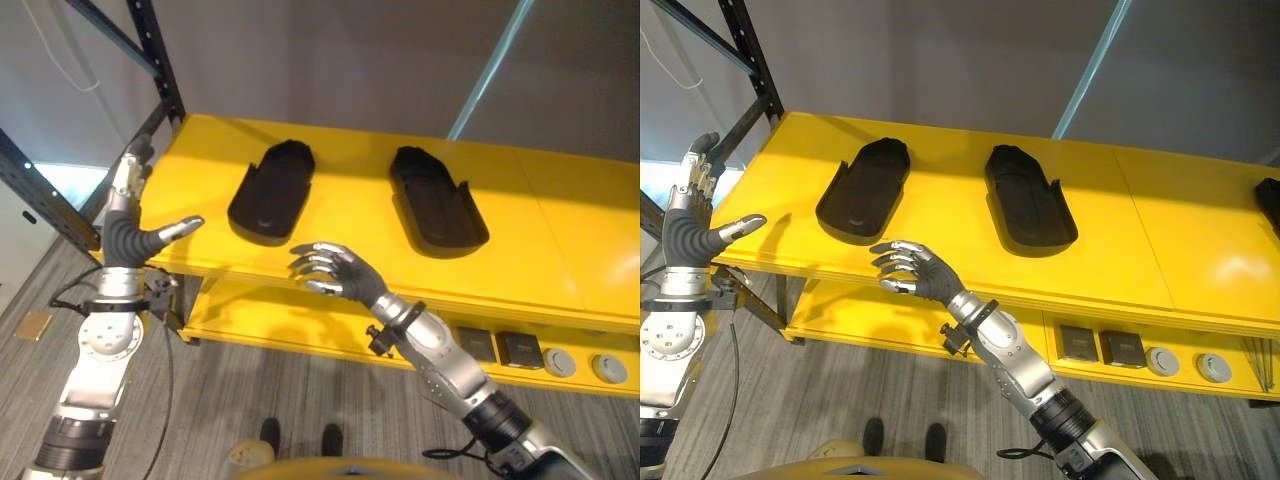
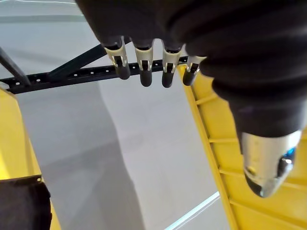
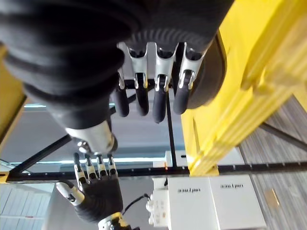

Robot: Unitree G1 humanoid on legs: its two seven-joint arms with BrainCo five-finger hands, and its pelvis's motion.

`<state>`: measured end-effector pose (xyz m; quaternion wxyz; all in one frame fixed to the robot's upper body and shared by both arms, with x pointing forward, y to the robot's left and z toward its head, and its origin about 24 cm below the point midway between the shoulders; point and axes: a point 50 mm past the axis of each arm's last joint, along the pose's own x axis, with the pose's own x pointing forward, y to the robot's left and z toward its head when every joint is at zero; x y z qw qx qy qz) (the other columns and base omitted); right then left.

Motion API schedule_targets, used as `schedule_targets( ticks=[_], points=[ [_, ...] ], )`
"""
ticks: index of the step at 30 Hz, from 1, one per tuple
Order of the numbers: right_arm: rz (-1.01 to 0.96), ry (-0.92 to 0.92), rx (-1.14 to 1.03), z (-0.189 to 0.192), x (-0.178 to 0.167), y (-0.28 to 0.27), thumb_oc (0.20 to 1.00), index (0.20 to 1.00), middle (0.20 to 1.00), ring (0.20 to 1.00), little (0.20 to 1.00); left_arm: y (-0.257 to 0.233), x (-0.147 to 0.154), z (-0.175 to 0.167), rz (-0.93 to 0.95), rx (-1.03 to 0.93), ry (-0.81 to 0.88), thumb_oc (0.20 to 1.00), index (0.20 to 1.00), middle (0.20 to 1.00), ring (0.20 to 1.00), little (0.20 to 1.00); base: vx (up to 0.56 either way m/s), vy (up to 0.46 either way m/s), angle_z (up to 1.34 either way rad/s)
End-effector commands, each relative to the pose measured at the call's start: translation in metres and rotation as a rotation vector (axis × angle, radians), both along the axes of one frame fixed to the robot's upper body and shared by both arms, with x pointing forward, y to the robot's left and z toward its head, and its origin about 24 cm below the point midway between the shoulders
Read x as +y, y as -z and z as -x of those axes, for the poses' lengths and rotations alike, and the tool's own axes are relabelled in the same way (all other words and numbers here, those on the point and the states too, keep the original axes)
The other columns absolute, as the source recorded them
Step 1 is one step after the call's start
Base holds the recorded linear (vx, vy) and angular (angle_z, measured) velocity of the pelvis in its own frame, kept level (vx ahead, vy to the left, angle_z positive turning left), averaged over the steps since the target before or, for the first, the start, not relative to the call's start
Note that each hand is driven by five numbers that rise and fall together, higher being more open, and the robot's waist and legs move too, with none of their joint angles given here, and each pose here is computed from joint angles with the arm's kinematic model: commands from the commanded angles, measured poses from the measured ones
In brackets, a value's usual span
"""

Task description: Move parts from the plastic box to the shelf.

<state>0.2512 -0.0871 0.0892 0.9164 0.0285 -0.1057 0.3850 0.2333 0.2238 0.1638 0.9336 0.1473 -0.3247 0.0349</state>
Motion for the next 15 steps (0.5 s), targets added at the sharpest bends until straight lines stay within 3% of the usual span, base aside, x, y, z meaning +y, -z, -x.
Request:
schedule_targets(
  ticks=[1,9,15],
  points=[
    [-0.107,-0.07,-0.026,-0.006,0.017,-0.017,0.2,0.2,0.2,0.2,0.2,-0.02,-0.004,0.005,0.014,-0.106,0.104,1.0,1.0,1.0,1.0,1.0,-0.01,-0.024,0.26],
    [-0.107,-0.102,-0.022,-0.015,0.036,-0.019,0.2,0.2,0.2,0.2,0.2,-0.015,-0.005,0.008,0.015,-0.08,0.135,1.0,1.0,1.0,1.0,1.0,-0.01,-0.033,0.28],
    [-0.142,0.012,-0.085,-0.031,0.032,-0.034,0.2,0.2,0.2,0.2,0.2,-0.015,-0.006,0.004,0.072,-0.075,0.157,1.0,1.0,1.0,1.0,1.0,0.01,-0.039,0.46]
  ],
)
